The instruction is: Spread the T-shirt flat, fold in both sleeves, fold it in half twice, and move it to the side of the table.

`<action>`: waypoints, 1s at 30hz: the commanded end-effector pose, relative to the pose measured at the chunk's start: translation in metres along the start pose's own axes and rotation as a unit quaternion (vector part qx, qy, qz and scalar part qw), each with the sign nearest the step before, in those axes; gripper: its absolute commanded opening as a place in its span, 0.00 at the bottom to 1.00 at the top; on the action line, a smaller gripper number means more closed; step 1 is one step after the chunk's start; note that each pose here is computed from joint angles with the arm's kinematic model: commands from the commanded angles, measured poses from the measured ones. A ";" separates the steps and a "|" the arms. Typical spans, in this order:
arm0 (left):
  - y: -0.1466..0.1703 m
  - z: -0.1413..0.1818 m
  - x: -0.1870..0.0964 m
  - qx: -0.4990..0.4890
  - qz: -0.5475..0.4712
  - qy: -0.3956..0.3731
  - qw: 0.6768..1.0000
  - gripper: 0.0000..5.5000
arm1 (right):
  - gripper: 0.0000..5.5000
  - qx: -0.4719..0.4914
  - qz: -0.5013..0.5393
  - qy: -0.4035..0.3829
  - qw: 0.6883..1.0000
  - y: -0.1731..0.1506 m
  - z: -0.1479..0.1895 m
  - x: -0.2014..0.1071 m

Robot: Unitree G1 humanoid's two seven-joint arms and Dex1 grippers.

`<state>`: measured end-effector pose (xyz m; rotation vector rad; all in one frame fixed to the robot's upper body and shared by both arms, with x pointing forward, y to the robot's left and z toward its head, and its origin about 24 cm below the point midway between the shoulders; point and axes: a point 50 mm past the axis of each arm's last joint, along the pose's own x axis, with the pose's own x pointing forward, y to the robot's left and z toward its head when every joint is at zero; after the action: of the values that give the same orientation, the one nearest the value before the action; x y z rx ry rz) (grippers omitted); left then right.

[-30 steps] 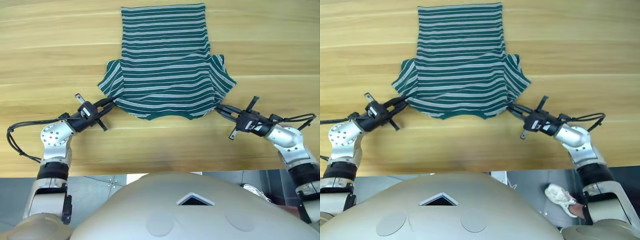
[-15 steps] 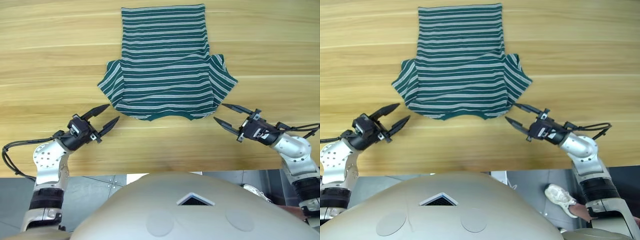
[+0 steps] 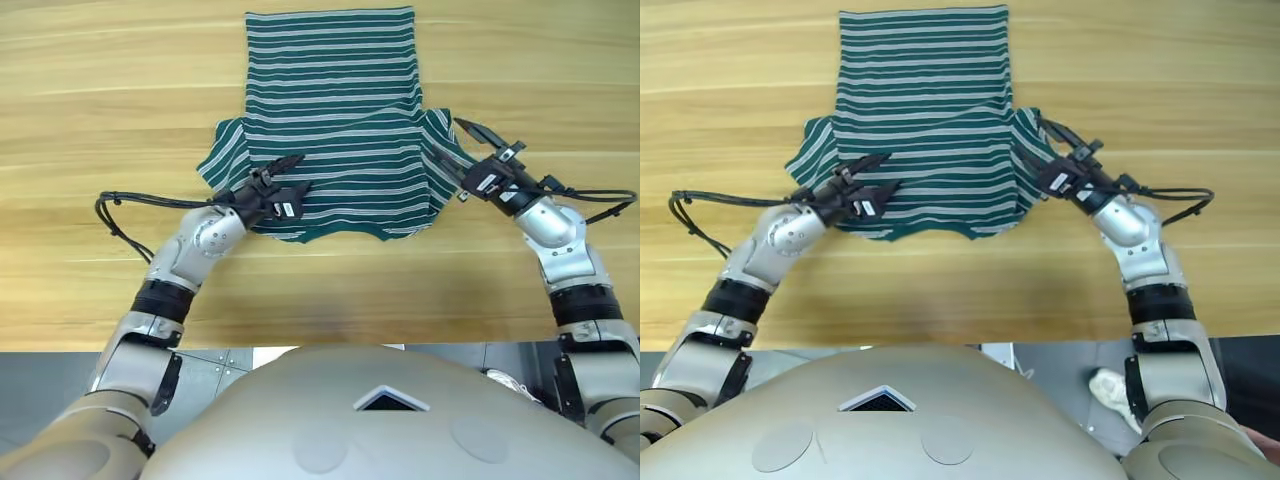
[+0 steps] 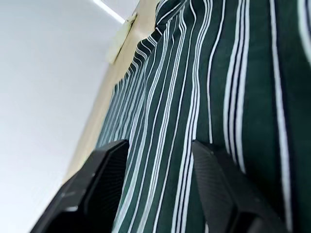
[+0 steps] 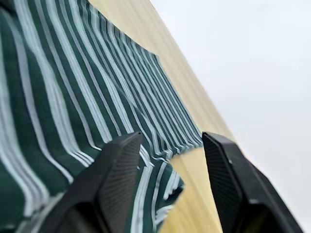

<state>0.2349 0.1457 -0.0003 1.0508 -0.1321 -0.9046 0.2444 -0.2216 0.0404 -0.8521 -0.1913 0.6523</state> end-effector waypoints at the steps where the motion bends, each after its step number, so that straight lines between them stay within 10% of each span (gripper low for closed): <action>1: -0.044 -0.007 -0.026 -0.040 -0.071 0.024 0.996 0.43 | 0.42 -0.014 -0.014 0.039 0.999 0.000 -0.012 -0.005; 30: -0.050 -0.010 -0.051 -0.059 -0.008 0.061 0.996 0.43 | 0.42 -0.043 0.059 0.086 0.994 0.043 -0.025 -0.013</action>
<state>0.1933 0.1696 -0.0062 0.9517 -0.1115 -0.7993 0.2302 -0.2183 -0.0030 -0.9838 -0.0654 0.6582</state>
